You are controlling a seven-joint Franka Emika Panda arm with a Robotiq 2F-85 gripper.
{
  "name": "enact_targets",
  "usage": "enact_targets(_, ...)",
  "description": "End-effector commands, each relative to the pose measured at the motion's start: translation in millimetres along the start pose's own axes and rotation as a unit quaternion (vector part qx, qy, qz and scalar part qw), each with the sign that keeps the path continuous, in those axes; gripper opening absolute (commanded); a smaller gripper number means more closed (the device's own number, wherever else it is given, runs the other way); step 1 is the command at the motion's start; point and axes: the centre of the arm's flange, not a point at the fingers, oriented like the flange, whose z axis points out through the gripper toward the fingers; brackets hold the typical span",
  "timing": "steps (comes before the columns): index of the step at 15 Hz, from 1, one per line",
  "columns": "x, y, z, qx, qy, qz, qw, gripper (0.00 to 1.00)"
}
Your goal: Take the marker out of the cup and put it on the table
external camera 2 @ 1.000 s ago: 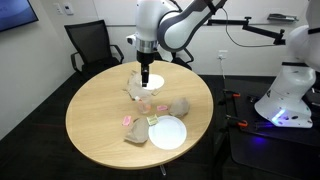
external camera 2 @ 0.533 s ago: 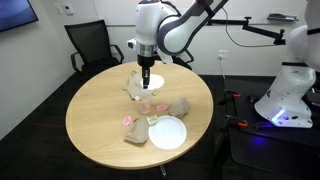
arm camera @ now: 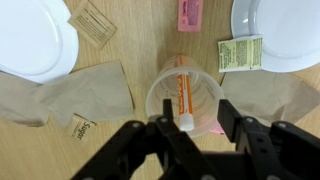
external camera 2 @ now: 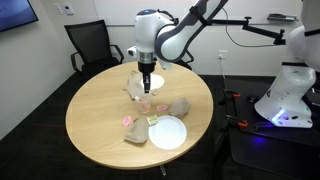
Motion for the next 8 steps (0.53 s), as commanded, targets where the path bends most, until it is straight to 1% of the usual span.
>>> enact_targets(1, 11.8, 7.0, 8.4, 0.013, 0.016, -0.007, 0.9998, 0.5)
enact_targets(6, 18.7, 5.1, 20.7, 0.027, 0.018, -0.012, 0.9994, 0.49)
enact_targets(8, 21.2, 4.4, 25.7, 0.031, 0.018, -0.009, 0.9993, 0.46)
